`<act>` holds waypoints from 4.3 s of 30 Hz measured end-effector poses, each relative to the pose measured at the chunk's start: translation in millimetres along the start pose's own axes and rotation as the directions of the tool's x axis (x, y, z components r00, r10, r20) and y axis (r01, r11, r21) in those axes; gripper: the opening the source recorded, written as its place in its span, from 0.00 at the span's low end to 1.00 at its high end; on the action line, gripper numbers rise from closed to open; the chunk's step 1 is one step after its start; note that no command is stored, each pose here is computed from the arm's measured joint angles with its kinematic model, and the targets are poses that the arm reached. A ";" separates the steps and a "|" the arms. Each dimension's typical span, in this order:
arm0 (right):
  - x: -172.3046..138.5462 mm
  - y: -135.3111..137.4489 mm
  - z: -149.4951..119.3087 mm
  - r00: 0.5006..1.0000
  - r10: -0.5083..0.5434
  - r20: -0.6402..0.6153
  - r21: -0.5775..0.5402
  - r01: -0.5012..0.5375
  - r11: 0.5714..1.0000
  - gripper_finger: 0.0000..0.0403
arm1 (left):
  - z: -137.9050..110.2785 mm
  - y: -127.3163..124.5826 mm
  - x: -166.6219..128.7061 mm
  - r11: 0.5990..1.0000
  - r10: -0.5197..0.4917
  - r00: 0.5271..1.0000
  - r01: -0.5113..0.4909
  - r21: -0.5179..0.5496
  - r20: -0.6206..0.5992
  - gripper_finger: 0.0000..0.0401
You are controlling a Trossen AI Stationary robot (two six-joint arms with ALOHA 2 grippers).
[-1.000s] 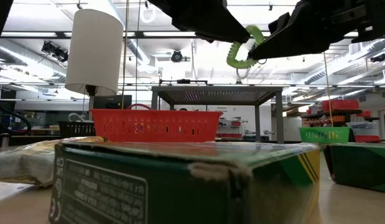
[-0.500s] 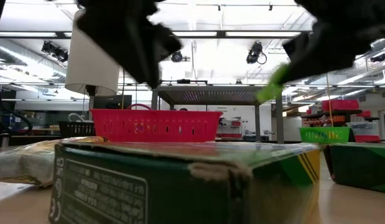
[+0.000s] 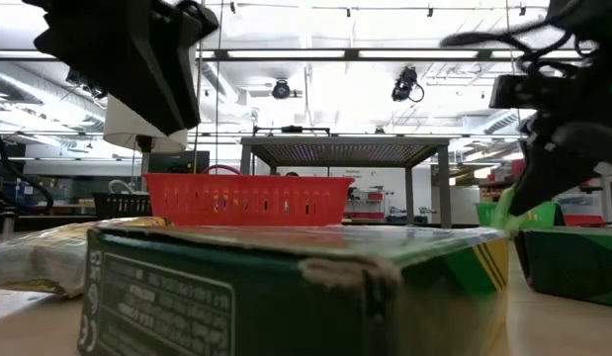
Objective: Pick & Place Office Desk Supplies
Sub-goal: Put the green spring keychain into the green bin, then put the crayons box into the black bin
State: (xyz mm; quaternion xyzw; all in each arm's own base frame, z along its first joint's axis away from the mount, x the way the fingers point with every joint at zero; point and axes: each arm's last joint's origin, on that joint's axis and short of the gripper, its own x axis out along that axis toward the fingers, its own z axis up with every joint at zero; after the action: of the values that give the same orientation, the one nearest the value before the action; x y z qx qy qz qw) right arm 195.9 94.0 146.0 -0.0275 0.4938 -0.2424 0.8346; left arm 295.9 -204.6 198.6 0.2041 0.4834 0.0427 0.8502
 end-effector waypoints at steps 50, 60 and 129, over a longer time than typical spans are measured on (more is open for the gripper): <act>27.5 -121.3 12.1 0.702 -0.549 -0.453 0.313 0.702 0.640 0.46 | -49.5 -55.0 -62.1 0.930 0.366 0.898 -0.358 -0.078 0.244 0.25; 28.3 -125.6 14.4 0.682 -0.615 -0.395 0.309 0.729 0.611 0.50 | -52.9 -53.2 -63.4 0.922 0.386 0.891 -0.369 -0.115 0.237 0.25; -42.8 57.6 34.0 0.760 0.576 0.301 -0.268 -0.512 0.816 0.48 | 81.2 -47.8 -38.5 0.830 -0.534 0.338 0.387 0.403 0.775 0.23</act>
State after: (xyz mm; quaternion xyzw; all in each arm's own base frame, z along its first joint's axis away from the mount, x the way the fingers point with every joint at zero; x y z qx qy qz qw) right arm 229.2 156.6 181.6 0.0019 0.3336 0.0636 0.9406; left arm 337.7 -283.4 247.5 0.1136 0.0286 -0.3432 0.9319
